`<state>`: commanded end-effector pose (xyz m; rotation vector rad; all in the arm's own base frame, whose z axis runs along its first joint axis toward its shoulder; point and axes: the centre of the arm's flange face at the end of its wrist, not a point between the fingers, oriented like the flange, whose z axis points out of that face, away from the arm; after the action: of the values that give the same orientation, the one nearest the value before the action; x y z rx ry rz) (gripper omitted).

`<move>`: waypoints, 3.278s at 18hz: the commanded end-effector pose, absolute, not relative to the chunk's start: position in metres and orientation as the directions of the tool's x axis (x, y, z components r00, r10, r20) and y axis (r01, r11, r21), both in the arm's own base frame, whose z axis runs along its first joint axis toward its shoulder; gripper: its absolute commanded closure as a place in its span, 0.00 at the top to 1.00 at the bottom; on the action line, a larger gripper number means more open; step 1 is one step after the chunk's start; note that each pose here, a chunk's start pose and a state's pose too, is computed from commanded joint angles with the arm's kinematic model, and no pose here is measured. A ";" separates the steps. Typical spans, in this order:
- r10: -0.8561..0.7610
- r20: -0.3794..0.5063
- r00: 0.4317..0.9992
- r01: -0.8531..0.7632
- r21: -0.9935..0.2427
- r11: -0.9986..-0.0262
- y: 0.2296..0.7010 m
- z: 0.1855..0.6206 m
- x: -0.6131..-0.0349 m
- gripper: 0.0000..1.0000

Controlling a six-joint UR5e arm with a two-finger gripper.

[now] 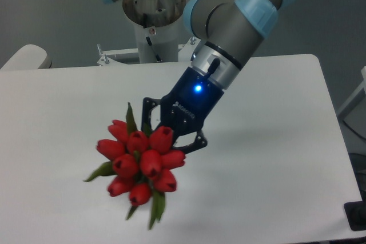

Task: Insert the flowers into the vase
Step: 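Carry the red tulip bunch with the gripper over the grey vase, then lower the tulip stems down into the grey vase opening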

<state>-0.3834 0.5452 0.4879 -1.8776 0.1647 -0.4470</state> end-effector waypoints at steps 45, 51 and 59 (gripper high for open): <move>-0.525 0.027 0.851 0.006 -0.999 -0.043 0.492 0.318 -0.348 0.25; -0.523 0.043 0.851 0.019 -0.999 -0.051 0.489 0.295 -0.346 0.27; -0.514 0.067 0.855 0.041 -0.997 -0.062 0.485 0.283 -0.350 0.78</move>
<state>-0.3496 0.4850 0.2829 -1.5775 0.3829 -0.4729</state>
